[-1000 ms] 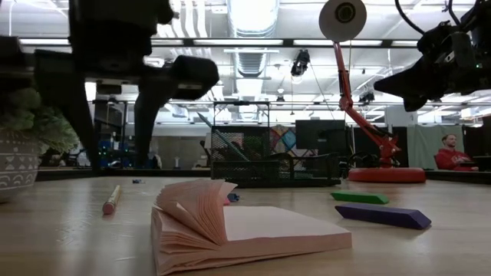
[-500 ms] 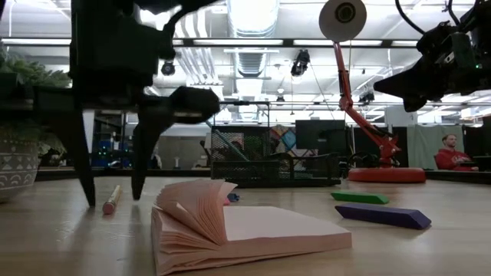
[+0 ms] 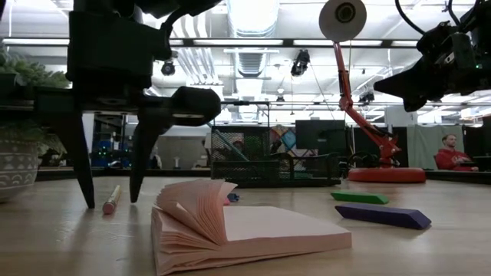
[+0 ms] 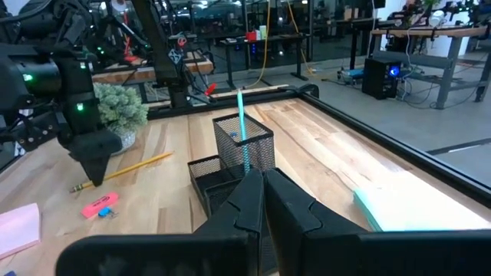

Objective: Pick and place office supplies into organizer
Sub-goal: Put the yellow pencil into the black desk organizer

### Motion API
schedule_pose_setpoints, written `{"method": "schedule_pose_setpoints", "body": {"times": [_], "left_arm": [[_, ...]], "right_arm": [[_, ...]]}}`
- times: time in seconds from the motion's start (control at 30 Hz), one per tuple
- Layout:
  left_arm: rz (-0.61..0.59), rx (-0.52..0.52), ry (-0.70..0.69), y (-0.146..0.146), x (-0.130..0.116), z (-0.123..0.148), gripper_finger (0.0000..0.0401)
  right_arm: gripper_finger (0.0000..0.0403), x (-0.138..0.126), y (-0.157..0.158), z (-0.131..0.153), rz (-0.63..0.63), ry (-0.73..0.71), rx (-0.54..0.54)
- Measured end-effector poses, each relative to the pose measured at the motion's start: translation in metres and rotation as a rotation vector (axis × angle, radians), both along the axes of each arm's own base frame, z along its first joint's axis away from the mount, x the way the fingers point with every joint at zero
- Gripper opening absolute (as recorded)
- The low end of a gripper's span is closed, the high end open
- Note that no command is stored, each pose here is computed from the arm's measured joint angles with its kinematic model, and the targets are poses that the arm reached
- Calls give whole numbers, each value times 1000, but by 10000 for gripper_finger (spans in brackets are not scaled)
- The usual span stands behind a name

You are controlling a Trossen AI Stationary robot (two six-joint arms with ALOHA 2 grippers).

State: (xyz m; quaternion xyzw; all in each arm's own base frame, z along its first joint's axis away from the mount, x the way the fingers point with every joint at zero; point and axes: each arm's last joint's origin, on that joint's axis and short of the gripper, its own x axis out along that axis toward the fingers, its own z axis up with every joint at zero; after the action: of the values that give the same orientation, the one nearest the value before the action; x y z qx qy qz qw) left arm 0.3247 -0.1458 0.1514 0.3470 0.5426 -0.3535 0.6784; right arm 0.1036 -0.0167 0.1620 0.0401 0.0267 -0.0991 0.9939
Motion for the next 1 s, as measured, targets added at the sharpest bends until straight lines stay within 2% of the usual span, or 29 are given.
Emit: {"method": "schedule_pose_setpoints", "body": {"times": [0.57, 1.0], "left_arm": [[-14, -73, -2, 4, 5, -1, 9], [-15, -74, 6, 3, 8, -8, 2]], "right_arm": [[9, 0, 0, 0, 0, 1, -3], [9, 0, 0, 0, 0, 0, -11]]}}
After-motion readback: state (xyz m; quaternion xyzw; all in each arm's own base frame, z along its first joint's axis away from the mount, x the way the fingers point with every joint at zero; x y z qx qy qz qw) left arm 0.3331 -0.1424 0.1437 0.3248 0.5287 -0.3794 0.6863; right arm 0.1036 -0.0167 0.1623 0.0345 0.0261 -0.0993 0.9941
